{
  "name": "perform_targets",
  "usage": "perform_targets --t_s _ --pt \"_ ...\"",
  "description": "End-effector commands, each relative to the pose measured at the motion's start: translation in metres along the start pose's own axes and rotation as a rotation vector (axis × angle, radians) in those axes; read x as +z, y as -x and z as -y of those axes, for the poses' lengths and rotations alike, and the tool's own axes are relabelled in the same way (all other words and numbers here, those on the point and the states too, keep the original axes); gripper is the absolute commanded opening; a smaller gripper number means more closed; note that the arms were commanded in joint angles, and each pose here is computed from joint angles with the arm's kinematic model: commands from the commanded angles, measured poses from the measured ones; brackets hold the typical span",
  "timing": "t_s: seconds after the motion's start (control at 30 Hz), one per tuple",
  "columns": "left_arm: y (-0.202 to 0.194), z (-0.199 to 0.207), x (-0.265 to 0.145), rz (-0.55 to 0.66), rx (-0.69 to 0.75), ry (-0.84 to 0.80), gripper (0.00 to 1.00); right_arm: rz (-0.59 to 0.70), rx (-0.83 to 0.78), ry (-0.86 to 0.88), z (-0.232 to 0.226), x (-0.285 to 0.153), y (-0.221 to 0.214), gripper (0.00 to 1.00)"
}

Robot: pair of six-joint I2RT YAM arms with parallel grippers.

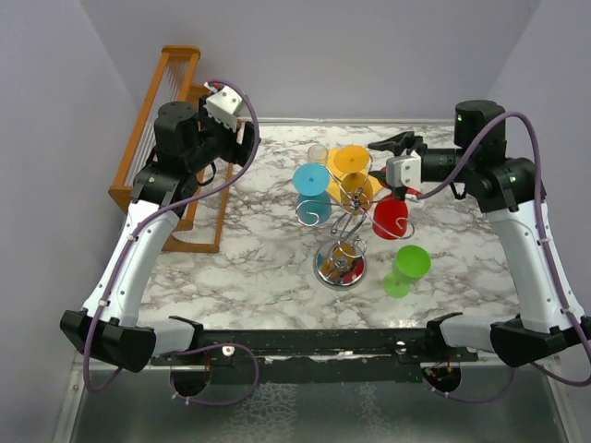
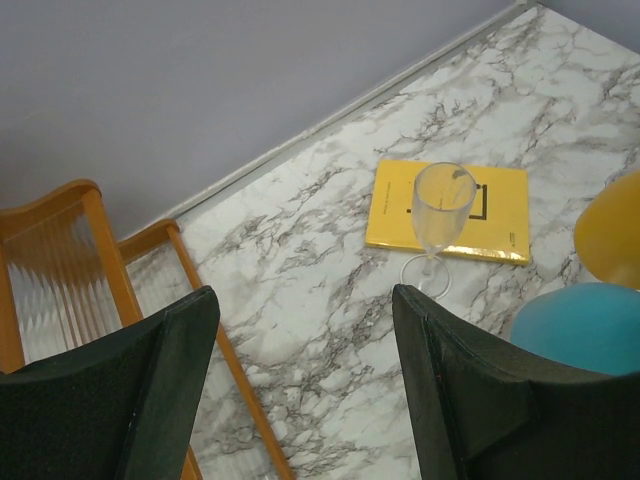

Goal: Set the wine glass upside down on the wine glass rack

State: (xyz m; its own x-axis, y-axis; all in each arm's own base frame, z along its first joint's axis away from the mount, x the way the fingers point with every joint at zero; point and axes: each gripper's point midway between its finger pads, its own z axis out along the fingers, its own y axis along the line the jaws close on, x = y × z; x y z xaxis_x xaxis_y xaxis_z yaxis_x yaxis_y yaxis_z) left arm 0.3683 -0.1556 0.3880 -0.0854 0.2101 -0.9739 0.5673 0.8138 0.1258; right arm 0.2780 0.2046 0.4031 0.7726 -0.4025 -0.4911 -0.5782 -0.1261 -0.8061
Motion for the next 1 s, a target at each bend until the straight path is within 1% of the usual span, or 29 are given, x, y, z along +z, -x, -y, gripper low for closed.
perform_targets --t_s 0.0,0.17,0.27,0.5,0.63,0.73,0.83,0.97 --pt "0.008 -0.008 0.003 0.044 -0.046 0.044 0.73 -0.125 0.153 -0.203 0.035 -0.029 0.003 0.52" --pt "0.001 -0.008 0.005 0.030 -0.058 0.044 0.73 -0.285 0.381 -0.497 0.060 -0.070 -0.012 0.52" --pt "-0.001 -0.007 0.005 0.026 -0.059 0.045 0.73 -0.350 0.455 -0.601 0.051 -0.090 -0.017 0.52" --pt "-0.006 -0.007 0.006 0.008 -0.062 0.041 0.73 -0.460 0.552 -0.650 -0.010 -0.113 -0.037 0.56" --pt "-0.007 -0.008 0.005 0.006 -0.058 0.045 0.73 -0.472 0.617 -0.648 -0.040 -0.124 -0.036 0.57" --pt "-0.006 -0.010 0.004 0.009 -0.051 0.053 0.73 -0.507 0.687 -0.651 -0.067 -0.131 -0.042 0.57" --pt "-0.005 -0.009 0.003 0.014 -0.048 0.051 0.73 -0.572 0.768 -0.670 -0.097 -0.141 -0.051 0.57" --pt "-0.005 -0.007 0.004 0.021 -0.051 0.040 0.73 -0.623 0.897 -0.642 -0.136 -0.140 -0.061 0.57"
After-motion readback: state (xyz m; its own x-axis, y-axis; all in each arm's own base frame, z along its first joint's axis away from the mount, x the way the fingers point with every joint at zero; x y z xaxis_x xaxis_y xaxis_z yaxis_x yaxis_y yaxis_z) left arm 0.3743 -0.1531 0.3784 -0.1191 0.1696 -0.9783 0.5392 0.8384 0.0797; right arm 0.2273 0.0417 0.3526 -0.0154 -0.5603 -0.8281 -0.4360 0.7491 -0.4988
